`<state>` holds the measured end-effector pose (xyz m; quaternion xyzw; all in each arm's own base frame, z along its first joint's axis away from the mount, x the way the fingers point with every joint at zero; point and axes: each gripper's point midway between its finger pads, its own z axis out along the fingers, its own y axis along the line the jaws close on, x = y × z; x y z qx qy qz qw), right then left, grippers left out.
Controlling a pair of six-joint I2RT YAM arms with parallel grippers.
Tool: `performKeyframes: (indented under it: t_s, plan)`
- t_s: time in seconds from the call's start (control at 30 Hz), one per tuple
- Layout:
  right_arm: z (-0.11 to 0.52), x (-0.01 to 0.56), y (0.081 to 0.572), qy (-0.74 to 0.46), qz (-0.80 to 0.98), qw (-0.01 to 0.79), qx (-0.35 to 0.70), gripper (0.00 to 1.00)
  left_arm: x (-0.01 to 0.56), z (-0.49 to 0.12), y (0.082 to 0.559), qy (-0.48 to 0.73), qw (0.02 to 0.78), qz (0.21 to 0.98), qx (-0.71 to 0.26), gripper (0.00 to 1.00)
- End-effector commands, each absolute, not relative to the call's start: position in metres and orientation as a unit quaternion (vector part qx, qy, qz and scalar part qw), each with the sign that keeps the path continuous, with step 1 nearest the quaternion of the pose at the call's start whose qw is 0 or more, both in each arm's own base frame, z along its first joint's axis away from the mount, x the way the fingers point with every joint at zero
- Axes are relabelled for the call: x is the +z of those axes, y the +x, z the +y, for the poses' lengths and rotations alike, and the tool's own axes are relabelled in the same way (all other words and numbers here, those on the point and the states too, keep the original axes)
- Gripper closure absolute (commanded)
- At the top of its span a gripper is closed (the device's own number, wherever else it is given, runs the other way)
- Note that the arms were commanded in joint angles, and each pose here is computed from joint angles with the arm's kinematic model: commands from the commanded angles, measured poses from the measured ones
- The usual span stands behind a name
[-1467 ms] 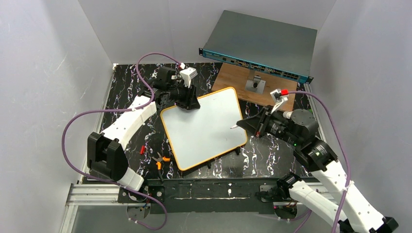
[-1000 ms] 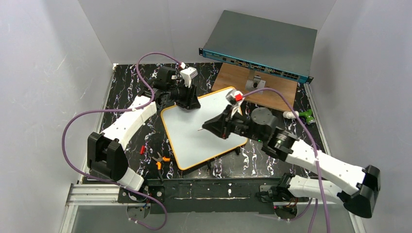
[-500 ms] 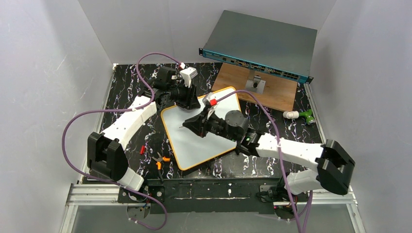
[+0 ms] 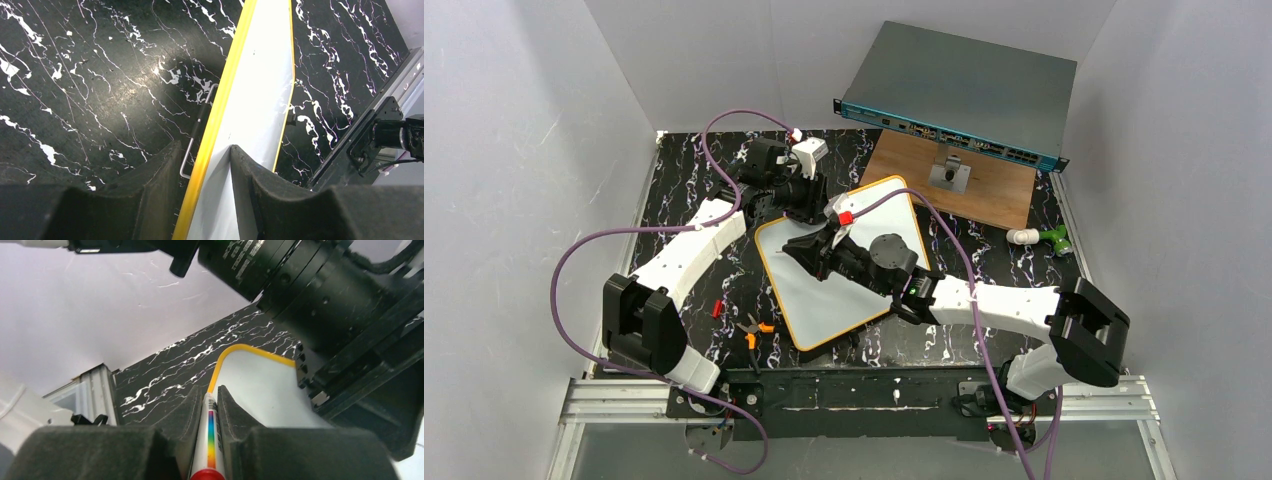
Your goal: Write a sentence on the whiteboard
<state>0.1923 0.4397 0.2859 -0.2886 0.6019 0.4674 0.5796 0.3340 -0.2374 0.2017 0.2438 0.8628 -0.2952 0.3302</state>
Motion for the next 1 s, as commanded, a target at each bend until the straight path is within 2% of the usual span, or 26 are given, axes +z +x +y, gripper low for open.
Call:
performKeyframes:
  t_s: [0.0,0.47,0.7,0.97]
  plan:
    - [0.444,0.327,0.208,-0.259,0.562,0.639,0.457,0.99,0.228,-0.23,0.339,0.242,0.383,0.846,-0.282,1.0]
    - [0.437,0.329,0.215,-0.184,0.595,0.639,0.451,0.99,0.236,-0.233,0.341,0.259,0.395,0.834,-0.287,1.0]
    - [0.442,0.332,0.2,-0.222,0.583,0.637,0.453,0.99,0.237,-0.232,0.342,0.262,0.4,0.832,-0.281,1.0]
    - [0.447,0.329,0.206,-0.222,0.581,0.645,0.445,0.99,0.239,-0.232,0.341,0.263,0.403,0.83,-0.283,1.0]
